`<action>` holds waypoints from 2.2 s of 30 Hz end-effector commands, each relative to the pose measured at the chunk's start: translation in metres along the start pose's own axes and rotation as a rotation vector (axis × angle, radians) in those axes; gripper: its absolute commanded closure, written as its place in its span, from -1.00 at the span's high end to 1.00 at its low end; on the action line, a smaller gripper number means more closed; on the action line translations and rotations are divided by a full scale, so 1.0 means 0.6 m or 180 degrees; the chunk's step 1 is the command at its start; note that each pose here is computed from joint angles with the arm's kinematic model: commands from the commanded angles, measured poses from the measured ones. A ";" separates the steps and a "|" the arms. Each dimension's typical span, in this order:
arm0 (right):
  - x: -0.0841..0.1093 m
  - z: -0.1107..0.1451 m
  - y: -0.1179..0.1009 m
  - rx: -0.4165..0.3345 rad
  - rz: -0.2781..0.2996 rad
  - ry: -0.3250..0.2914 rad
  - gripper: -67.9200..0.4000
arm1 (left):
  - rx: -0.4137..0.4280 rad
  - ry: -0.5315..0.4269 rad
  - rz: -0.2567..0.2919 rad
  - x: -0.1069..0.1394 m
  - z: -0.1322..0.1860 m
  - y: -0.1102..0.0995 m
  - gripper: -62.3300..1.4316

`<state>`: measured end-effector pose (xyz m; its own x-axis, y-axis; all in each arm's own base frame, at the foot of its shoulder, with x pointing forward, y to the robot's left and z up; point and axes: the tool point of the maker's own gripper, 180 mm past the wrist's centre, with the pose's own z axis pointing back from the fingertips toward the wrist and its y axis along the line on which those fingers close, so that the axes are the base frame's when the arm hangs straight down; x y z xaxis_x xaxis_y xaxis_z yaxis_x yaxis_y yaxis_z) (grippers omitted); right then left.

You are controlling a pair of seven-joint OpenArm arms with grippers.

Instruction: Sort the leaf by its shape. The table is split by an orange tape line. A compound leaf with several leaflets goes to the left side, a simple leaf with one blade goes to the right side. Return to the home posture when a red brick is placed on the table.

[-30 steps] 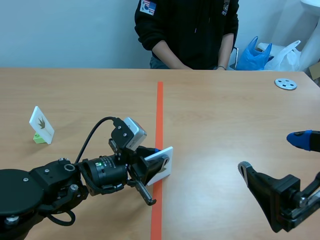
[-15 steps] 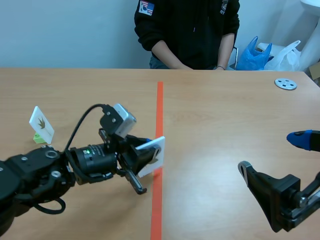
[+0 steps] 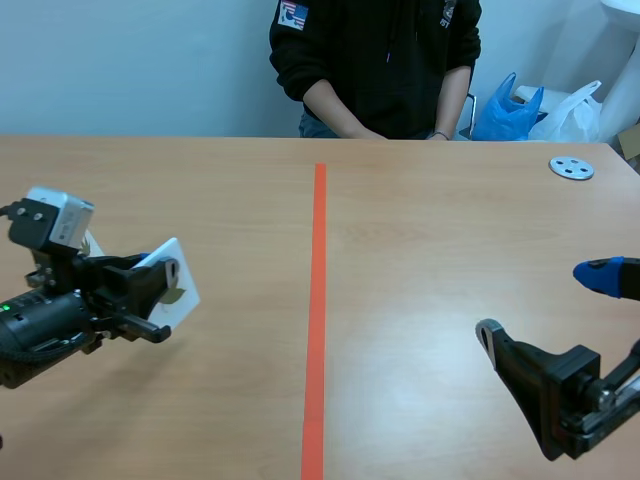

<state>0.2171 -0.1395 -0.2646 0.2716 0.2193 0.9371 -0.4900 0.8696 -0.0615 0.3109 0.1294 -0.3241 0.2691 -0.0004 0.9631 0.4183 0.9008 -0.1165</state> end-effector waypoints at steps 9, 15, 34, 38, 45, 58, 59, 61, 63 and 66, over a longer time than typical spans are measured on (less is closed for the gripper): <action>0.023 -0.006 -0.013 -0.0051 0.0049 -0.0145 1.00 | 0.0780 -0.0260 -0.0087 0.046 0.038 0.116 -0.78; 0.023 -0.006 -0.013 -0.0051 0.0049 -0.0145 1.00 | 0.1061 -0.0198 -0.0094 0.029 0.050 0.148 -0.78; 0.020 -0.006 -0.013 -0.0050 0.0047 -0.0115 1.00 | 0.1742 -0.0420 0.0486 -0.034 0.051 0.221 -0.78; 0.019 -0.006 -0.013 -0.0050 0.0047 -0.0108 1.00 | 0.1774 -0.0412 0.0507 -0.041 0.051 0.225 -0.73; 0.018 -0.006 -0.013 -0.0050 0.0046 -0.0097 1.00 | 0.1782 -0.0504 0.0459 -0.029 0.053 0.228 -0.10; 0.018 -0.006 -0.013 -0.0050 0.0046 -0.0095 1.00 | 0.1328 -0.0936 0.0127 0.098 0.056 0.182 0.85; 0.018 -0.006 -0.013 -0.0050 0.0046 -0.0095 1.00 | 0.1197 -0.0953 0.0062 0.110 0.056 0.166 0.90; 0.018 -0.006 -0.013 -0.0050 0.0046 -0.0096 1.00 | 0.0883 -0.1001 -0.0086 0.133 0.056 0.125 1.00; 0.018 -0.006 -0.013 -0.0050 0.0046 -0.0096 1.00 | 0.0540 -0.1010 -0.0213 0.149 0.057 0.078 1.00; 0.018 -0.006 -0.013 -0.0049 0.0047 -0.0094 1.00 | -0.0068 -0.0880 -0.0327 0.154 0.060 -0.001 1.00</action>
<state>0.2225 -0.1400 -0.2615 0.2600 0.2241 0.9392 -0.4883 0.8697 -0.0724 0.3062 0.1462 -0.2279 -0.0182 0.0234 0.9996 0.4406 0.8976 -0.0130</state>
